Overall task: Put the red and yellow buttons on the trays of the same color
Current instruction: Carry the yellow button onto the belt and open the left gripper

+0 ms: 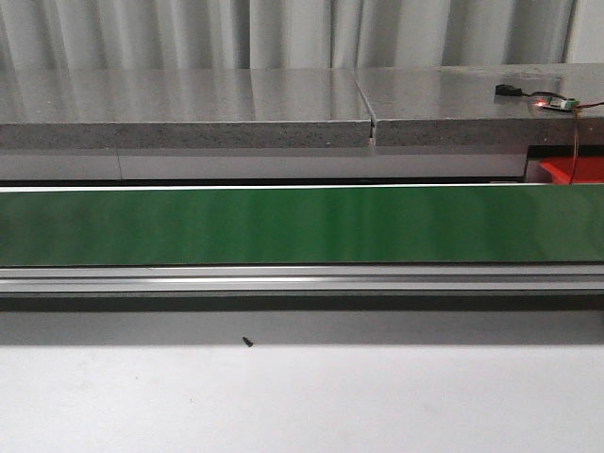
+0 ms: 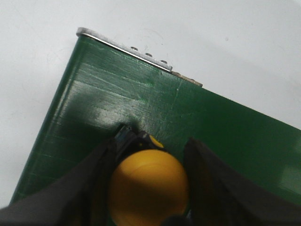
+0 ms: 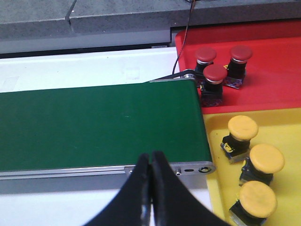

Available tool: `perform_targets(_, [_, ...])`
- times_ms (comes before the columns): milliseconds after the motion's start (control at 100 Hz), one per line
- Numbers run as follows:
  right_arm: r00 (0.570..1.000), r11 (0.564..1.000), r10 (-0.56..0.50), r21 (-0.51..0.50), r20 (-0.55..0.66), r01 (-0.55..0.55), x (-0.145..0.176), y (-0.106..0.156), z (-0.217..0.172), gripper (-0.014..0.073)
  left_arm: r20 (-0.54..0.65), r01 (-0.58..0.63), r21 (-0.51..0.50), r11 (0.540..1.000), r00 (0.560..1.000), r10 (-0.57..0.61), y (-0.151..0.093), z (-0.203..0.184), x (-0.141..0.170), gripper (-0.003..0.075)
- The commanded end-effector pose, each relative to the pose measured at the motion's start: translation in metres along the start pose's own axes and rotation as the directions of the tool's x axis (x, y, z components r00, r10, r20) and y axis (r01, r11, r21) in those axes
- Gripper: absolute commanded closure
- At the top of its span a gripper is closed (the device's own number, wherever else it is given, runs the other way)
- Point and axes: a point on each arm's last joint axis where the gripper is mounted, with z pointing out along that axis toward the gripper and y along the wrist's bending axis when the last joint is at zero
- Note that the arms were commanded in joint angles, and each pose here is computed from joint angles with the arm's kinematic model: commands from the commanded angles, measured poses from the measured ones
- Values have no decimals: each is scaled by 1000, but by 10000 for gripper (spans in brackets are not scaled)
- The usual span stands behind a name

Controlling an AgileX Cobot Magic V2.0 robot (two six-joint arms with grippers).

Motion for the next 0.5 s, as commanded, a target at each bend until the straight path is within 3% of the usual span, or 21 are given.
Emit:
perform_targets(0, [995, 1000, -4, -6, 95, 5, -14, 1, -3, 662, 74, -7, 37, 999, 997, 5, -11, -21, -6, 332])
perform_targets(120, [995, 1000, -4, -6, 95, 5, -14, 1, -3, 662, 70, -7, 37, 999, 998, 5, -11, -21, -5, 232])
perform_targets(320, [995, 1000, -4, -6, 95, 5, -14, 1, -3, 662, 94, -29, 47, 998, 995, 25, -13, -28, -5, 230])
perform_targets(490, [995, 1000, -4, -6, 95, 5, -14, 1, -3, 662, 195, -84, 59, 995, 978, 71, -23, -56, -4, 255])
